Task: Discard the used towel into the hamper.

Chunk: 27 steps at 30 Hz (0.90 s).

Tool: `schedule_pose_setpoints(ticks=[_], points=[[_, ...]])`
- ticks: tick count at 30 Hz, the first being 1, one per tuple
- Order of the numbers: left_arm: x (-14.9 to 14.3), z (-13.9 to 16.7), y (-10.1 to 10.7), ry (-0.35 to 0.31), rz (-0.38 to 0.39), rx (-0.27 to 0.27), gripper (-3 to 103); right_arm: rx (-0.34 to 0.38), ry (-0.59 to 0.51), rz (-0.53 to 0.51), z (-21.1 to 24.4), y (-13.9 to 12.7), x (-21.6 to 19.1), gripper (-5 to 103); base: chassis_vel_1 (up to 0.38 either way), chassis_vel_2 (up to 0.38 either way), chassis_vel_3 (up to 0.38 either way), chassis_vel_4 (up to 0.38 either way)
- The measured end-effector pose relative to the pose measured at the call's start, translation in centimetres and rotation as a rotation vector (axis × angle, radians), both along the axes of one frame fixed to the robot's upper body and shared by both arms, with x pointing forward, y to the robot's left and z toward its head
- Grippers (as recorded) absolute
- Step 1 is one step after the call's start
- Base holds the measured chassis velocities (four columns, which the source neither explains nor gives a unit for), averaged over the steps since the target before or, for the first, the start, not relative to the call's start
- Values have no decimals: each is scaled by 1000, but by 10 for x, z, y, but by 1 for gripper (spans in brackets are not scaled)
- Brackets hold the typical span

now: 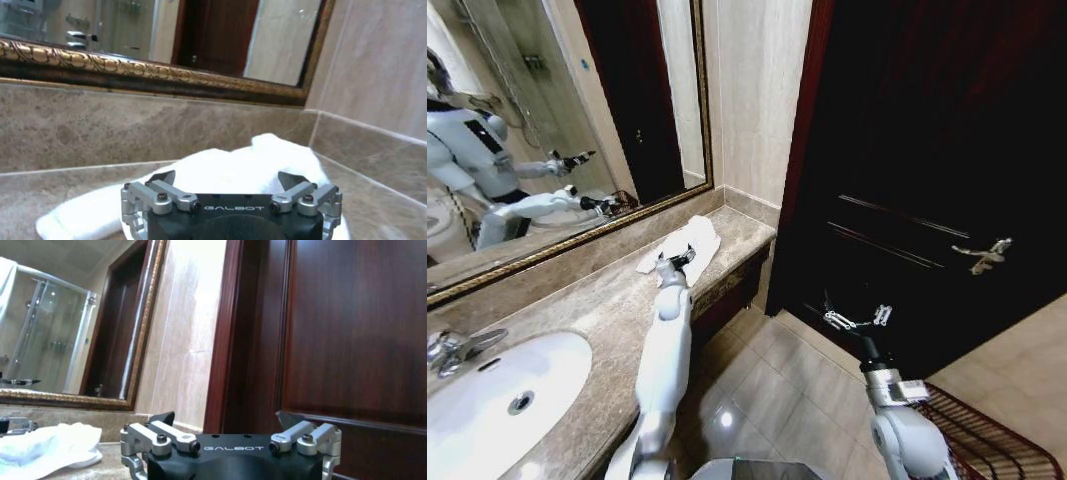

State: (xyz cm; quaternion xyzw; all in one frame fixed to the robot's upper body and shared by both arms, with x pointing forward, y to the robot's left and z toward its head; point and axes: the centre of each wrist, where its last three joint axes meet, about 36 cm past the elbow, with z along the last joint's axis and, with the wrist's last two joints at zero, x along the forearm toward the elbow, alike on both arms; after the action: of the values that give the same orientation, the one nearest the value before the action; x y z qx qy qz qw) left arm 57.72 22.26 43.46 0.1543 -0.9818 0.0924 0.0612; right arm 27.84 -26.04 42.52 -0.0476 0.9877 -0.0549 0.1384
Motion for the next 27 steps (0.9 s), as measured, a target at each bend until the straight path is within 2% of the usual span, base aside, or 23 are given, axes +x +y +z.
schedule_pose_setpoints(ticks=[7,9,11,13,15,17,19,23,24,27], points=[[6,-10,20,56,18,34,100,13,3,-21,-3,1,0,100,0,0,0,0],[2,-19,29,87,-17,7,102,17,1,-25,-3,2,0,100,0,0,0,0],[0,-22,32,94,-35,-1,100,19,0,-26,-3,2,0,100,0,0,0,0],[-9,-29,46,107,-76,-9,93,25,-1,-31,-4,3,0,100,0,0,0,0],[-14,-33,56,117,-81,-7,85,30,0,-33,-7,4,-1,100,0,0,0,0],[-16,-35,60,120,-82,-6,85,30,0,-33,-8,4,-2,100,0,0,0,0],[-21,-34,67,117,-85,-12,77,32,-1,-28,-9,6,-2,100,0,0,0,0],[-28,-34,71,111,-100,-13,65,34,0,-21,-10,9,-2,100,0,0,0,0],[-28,-34,71,111,-100,-13,65,34,0,-21,-10,9,-2,100,0,0,0,0],[-31,-35,71,106,-118,-9,54,34,-2,-20,-10,10,-2,100,0,0,0,0]])
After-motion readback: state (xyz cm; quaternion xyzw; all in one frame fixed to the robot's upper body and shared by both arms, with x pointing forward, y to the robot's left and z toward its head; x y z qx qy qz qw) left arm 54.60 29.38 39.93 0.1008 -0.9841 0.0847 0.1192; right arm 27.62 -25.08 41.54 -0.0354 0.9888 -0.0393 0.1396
